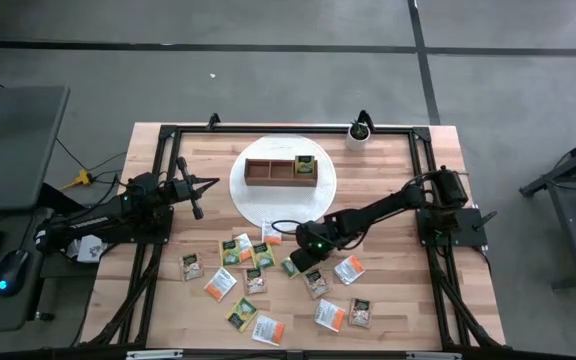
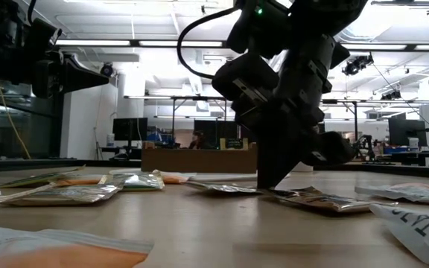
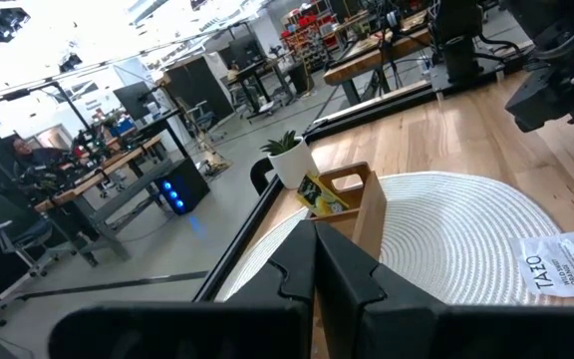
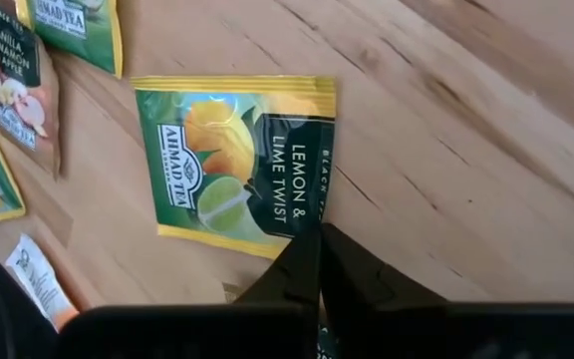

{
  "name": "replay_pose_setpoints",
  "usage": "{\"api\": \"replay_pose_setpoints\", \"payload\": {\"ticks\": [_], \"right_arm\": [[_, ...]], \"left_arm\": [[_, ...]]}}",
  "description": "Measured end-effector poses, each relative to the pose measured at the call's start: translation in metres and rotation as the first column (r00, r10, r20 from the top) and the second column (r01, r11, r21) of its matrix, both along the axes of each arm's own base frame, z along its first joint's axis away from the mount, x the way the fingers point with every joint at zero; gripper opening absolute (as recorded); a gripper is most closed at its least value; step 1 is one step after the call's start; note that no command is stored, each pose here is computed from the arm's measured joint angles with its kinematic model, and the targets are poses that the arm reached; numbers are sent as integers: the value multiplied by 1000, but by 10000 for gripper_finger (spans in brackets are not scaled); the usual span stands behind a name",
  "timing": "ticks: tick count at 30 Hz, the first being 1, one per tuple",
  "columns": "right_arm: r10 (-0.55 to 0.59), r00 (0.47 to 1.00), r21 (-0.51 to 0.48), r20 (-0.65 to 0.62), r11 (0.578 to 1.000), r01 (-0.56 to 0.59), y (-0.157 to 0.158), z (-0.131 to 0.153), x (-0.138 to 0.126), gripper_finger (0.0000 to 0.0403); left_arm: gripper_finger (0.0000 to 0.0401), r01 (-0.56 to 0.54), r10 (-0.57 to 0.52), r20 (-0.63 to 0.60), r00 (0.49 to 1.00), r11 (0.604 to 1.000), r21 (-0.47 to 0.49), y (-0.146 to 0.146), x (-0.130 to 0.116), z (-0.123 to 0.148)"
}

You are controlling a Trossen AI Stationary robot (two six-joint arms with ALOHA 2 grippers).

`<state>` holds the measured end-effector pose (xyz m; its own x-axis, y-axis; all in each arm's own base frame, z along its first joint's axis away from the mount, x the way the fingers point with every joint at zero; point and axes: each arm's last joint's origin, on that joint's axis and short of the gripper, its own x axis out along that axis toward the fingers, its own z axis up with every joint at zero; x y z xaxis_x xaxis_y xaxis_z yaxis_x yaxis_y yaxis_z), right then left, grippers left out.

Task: Pick & Place Tea
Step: Put the green tea bag into the right section of the wooden organizer

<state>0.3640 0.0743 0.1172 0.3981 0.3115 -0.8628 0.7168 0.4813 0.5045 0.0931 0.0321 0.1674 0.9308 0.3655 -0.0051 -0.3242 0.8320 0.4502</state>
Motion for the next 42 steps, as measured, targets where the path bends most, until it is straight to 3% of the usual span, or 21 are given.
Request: {"api": "replay_pose_setpoints", "payload": {"ticks": [6, 12, 21, 26, 32, 38, 42], "right_arm": [[13, 1000, 1, 20, 1000, -13, -1, 2, 1, 1], [35, 999, -83, 12, 996, -34, -2, 16, 6, 1], [137, 990, -172, 6, 976, -134, -1, 58, 21, 0], [203, 978, -271, -57, 939, -211, -3, 87, 24, 0], [306, 946, -446, -107, 836, -320, -7, 123, 26, 0], [352, 904, -601, -243, 677, -425, -22, 150, 22, 0], [367, 871, -653, -327, 578, -489, -43, 164, 21, 0]], "left_arm": [[1, 0, 0, 0, 1000, 1000, 0, 0, 0, 0], [1, 0, 0, 0, 1000, 1000, 0, 0, 0, 0], [1, 0, 0, 0, 1000, 1000, 0, 0, 0, 0], [1, 0, 0, 0, 1000, 1000, 0, 0, 0, 0], [1, 0, 0, 0, 1000, 1000, 0, 0, 0, 0], [1, 0, 0, 0, 1000, 1000, 0, 0, 0, 0], [1, 0, 0, 0, 1000, 1000, 0, 0, 0, 0]]}}
